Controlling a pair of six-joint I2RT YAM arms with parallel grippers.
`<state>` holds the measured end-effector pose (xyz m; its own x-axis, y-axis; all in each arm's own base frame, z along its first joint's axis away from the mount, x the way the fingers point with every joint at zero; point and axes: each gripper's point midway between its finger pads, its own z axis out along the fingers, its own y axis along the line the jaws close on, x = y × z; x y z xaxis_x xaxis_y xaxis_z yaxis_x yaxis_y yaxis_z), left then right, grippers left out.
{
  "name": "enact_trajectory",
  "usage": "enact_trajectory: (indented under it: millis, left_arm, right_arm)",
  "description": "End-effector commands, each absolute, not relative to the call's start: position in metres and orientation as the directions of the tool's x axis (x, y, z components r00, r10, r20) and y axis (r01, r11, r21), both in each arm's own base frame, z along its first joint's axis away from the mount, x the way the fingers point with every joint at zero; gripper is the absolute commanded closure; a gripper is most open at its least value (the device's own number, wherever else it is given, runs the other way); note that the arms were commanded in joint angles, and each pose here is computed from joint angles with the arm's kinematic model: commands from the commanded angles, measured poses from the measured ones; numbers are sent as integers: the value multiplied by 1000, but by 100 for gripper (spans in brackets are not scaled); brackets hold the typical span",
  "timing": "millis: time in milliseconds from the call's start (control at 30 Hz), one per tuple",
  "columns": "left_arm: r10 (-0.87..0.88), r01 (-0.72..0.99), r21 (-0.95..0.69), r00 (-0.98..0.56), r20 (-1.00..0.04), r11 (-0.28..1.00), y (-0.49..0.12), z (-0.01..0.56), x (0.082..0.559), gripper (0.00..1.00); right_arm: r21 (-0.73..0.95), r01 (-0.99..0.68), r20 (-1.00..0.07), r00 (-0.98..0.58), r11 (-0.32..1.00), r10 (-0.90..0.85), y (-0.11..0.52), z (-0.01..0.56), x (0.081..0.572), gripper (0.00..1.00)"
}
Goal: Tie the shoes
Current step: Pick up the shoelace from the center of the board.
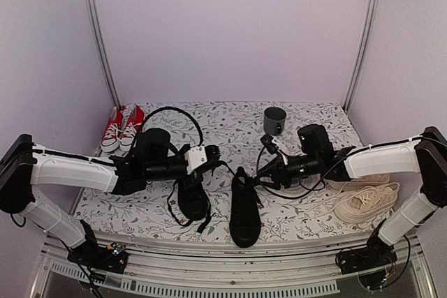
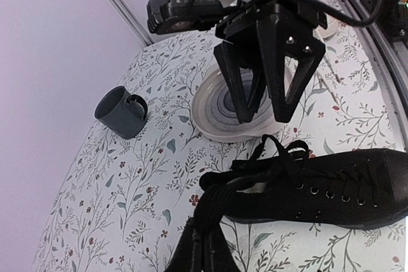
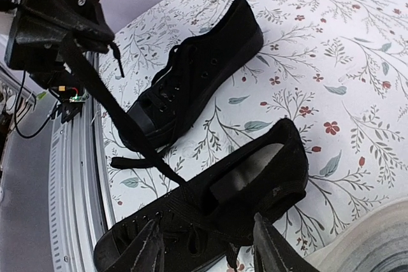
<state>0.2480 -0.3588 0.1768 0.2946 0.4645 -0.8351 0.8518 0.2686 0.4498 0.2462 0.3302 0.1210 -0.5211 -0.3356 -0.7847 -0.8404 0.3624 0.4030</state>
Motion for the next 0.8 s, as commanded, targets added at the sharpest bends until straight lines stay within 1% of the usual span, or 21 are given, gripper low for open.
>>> enact_trajectory:
  millis: [0, 33, 133, 233, 333, 400, 500, 767]
  left_arm:
    - [442, 845, 448, 296, -847, 292, -359, 186, 252, 100]
    - [443, 845, 448, 296, -846, 291, -359, 186, 252, 100]
    - [440, 847, 448, 300, -846, 285, -359, 186, 251, 100]
    - [444, 848, 449, 300, -844, 282, -359, 184, 251, 100]
    - [447, 848, 452, 303, -842, 277, -360, 182, 251, 100]
    - [444, 848, 454, 307, -842, 274, -360, 183, 251, 100]
    - [445, 847, 456, 308, -841, 274, -360, 183, 251, 100]
    - [449, 855, 448, 303, -841, 261, -360, 179, 248, 100]
  right_arm:
    - [357, -808, -761, -543, 469, -355, 315, 108, 261, 56]
    - [367, -783, -742, -572, 502, -350, 311, 103, 266, 60]
    - [392, -716, -694, -642, 578, -326, 305, 92, 275, 65]
    - [456, -695, -656, -685, 556, -318, 309, 83, 268, 69]
    - [526, -666, -583, -735, 528, -347, 316, 69, 259, 72]
    - [555, -652, -557, -752, 516, -352, 318, 62, 256, 72]
    - [567, -650, -552, -756, 506, -352, 323, 57, 258, 71]
    - [632, -663, -552, -749, 401, -367, 339, 57, 252, 66]
